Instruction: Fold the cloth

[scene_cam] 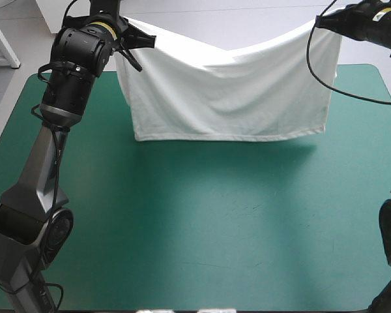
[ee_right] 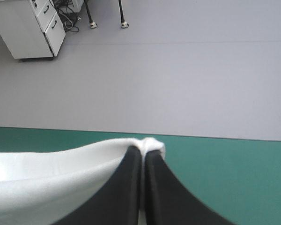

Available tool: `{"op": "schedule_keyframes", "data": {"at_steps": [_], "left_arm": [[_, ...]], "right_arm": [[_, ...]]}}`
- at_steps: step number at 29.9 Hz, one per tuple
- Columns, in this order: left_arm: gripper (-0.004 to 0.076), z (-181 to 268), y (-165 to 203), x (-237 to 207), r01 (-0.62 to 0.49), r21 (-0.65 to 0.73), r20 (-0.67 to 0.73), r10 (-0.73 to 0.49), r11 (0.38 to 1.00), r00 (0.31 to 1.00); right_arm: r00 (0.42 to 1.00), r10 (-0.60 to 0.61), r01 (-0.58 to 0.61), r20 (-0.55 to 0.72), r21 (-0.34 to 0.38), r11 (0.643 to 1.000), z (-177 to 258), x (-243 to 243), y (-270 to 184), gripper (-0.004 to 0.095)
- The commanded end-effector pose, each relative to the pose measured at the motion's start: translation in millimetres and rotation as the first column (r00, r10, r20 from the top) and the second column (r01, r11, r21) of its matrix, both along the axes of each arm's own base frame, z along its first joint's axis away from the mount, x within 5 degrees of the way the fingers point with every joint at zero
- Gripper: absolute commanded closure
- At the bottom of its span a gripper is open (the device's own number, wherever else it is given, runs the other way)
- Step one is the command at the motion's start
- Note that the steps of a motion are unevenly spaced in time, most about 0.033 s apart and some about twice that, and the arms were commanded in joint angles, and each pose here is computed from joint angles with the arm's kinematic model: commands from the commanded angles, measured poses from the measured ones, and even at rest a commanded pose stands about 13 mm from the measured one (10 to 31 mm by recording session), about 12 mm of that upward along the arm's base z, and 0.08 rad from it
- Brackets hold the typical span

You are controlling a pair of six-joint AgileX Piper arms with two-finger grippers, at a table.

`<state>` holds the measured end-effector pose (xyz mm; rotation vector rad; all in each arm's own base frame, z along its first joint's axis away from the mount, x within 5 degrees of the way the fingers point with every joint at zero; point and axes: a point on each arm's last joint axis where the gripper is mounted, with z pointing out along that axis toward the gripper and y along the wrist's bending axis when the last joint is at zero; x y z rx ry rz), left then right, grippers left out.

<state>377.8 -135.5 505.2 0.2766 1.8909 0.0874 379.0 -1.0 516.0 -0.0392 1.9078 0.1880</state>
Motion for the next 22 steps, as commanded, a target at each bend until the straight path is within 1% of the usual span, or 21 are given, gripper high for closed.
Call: {"op": "schedule_keyframes", "data": {"at_steps": [1,3,5,6,8,9,12,17,21,22], "left_arm": [[0.0733,37.0,7.3,-16.6,0.014,-0.046,0.191,-0.005,0.999,0.982],[0.0733,28.2,8.0,-8.3,-0.001,-0.058,0.155,0.010,0.998,0.988],[0.0733,13.8,12.1,4.4,-0.028,-0.085,0.088,0.035,0.996,0.996],[0.0733,5.4,12.7,10.3,-0.034,-0.098,0.044,0.038,0.995,0.998],[0.0733,-17.1,13.9,21.6,-0.052,-0.125,-0.092,0.040,0.991,0.995],[0.0733,-28.6,14.3,25.9,-0.064,-0.131,-0.165,0.042,0.989,0.985],[0.0733,-55.0,10.8,33.1,-0.082,-0.073,-0.312,0.056,0.994,0.949],[0.0733,-82.4,5.0,34.4,-0.085,-0.057,-0.471,0.048,0.995,0.881],[0.0733,-102.5,4.7,30.6,-0.079,-0.033,-0.549,0.048,0.996,0.834],[0.0733,-107.9,5.2,28.8,-0.079,-0.026,-0.567,0.051,0.997,0.822]], "right_arm": [[0.984,-0.006,0.002,0.180,0.018,1.000,36.4,-14.2,0.4,0.0925],[0.991,0.011,-0.014,0.131,0.026,1.000,27.9,-8.1,1.7,0.0925],[0.999,0.027,-0.028,0.042,0.027,0.999,12.7,0.4,2.5,0.0925],[0.999,0.035,-0.034,-0.020,0.032,0.999,2.6,5.6,2.9,0.0925],[0.989,0.049,-0.044,-0.140,0.039,0.998,-19.1,17.1,3.3,0.0925],[0.976,0.056,-0.047,-0.210,0.048,0.998,-30.6,21.6,3.6,0.0925],[0.931,0.075,-0.056,-0.356,0.064,0.996,-57.3,32.1,4.3,0.0925],[0.892,0.081,-0.047,-0.445,0.087,0.995,-79.8,34.0,4.9,0.0925],[0.817,0.090,-0.037,-0.569,0.104,0.994,-114.1,22.2,6.0,0.0925],[0.807,0.091,-0.035,-0.584,0.107,0.994,-120.9,19.1,6.2,0.0925]]}}
